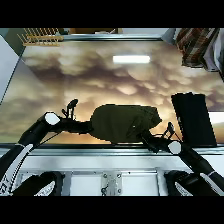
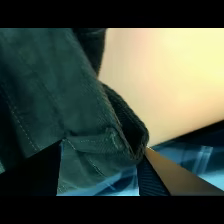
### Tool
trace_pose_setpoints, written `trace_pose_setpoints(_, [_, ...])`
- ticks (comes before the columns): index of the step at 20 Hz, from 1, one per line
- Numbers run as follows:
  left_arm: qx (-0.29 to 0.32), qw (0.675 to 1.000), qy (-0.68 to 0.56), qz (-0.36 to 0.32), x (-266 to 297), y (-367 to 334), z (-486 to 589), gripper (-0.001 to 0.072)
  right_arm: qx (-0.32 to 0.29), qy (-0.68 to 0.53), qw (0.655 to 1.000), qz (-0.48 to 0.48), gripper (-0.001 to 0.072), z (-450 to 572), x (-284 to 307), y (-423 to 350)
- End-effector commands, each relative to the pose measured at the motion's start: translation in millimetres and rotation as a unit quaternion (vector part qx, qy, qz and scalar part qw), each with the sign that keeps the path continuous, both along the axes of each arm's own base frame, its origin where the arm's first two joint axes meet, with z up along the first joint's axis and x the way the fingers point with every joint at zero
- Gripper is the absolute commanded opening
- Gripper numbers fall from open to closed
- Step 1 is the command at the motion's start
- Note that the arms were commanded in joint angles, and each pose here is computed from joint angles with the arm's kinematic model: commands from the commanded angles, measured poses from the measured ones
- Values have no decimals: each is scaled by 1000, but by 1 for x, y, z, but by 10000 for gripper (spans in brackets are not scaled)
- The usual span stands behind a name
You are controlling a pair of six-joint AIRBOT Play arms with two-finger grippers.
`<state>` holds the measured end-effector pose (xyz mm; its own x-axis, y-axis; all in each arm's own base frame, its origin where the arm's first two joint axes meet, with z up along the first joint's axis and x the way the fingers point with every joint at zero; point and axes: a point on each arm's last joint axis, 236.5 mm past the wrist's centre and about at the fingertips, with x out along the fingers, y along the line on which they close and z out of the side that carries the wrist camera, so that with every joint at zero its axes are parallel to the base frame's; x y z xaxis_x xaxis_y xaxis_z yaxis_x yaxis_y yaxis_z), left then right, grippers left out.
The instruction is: Fold the clothes and pants, and hang the long-sleeved shirts on hangers.
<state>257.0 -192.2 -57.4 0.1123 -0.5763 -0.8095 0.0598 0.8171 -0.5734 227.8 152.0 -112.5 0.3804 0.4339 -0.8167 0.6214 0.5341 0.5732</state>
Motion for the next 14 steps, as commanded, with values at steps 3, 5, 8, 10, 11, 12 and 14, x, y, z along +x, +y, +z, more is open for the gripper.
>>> trace_pose_setpoints(3, [0,1000,0,-1,-1,0,0,22,-9,-27,1000,1,131,0,10,2])
trace_pose_setpoints(5, [0,1000,-1,-2,0,0,2,22,-18,-47,998,28,34,6,13,3])
trace_pose_setpoints(8, [-20,999,-37,-4,23,1,47,22,-61,-120,986,101,32,57,39,-1])
trace_pose_setpoints(10, [-43,991,-124,2,49,4,126,22,-117,-192,963,149,32,135,65,-16])
trace_pose_setpoints(11, [-56,982,-180,10,58,6,179,21,-142,-229,949,164,32,182,74,-24])
trace_pose_setpoints(12, [-69,969,-235,20,62,8,231,21,-157,-271,933,178,32,238,78,-28])
trace_pose_setpoints(14, [-98,929,-356,28,49,8,338,21,-162,-342,907,186,32,336,69,-27])
